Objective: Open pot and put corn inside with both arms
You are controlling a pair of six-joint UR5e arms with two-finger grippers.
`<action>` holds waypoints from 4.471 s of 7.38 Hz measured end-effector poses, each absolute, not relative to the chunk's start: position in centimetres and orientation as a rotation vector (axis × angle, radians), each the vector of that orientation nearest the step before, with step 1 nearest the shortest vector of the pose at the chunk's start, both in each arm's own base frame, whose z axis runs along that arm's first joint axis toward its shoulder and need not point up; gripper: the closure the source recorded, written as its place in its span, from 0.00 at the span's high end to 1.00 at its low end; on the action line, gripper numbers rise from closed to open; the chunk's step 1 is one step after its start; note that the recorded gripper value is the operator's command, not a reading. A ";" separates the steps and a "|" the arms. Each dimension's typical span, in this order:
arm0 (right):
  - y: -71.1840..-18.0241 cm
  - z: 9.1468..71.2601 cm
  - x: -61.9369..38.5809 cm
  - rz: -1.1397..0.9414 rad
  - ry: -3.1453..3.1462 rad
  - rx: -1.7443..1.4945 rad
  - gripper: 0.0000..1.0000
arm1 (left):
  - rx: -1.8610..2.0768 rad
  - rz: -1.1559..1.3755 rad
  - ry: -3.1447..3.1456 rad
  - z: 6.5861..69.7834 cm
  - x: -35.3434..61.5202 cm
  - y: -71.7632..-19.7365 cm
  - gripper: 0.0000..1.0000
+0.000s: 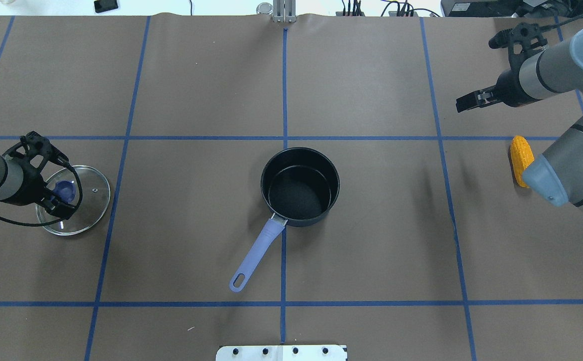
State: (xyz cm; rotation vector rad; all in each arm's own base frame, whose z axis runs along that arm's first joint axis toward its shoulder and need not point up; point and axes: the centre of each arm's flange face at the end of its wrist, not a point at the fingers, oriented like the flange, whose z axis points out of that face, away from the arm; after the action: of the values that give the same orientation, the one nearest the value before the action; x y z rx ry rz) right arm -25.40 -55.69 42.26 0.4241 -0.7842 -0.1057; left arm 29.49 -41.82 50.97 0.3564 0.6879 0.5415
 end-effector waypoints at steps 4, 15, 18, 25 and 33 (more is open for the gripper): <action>-57.0 44.7 -20.9 -0.158 -0.791 0.396 1.00 | 0.314 0.455 0.788 49.9 17.4 -47.8 0.98; -51.9 58.1 -19.1 -0.020 -0.732 0.250 1.00 | 0.129 0.290 0.711 63.1 -5.8 -48.2 0.98; -50.0 59.5 -22.0 -0.050 -0.730 0.266 0.45 | 0.128 0.290 0.715 63.2 -5.7 -48.1 0.98; -51.1 53.5 -22.9 -0.102 -0.850 0.359 0.00 | 0.130 0.292 0.717 63.2 -5.7 -48.0 0.98; -45.9 20.1 -44.8 0.070 -0.940 0.313 0.00 | 0.122 0.282 0.730 63.3 -5.7 -46.6 0.98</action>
State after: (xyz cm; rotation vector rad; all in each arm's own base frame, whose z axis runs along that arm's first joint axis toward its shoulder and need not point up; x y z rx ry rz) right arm -44.76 -45.85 20.09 0.3135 -0.9398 0.0700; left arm -5.66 -46.63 63.34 0.1219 0.7303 0.2816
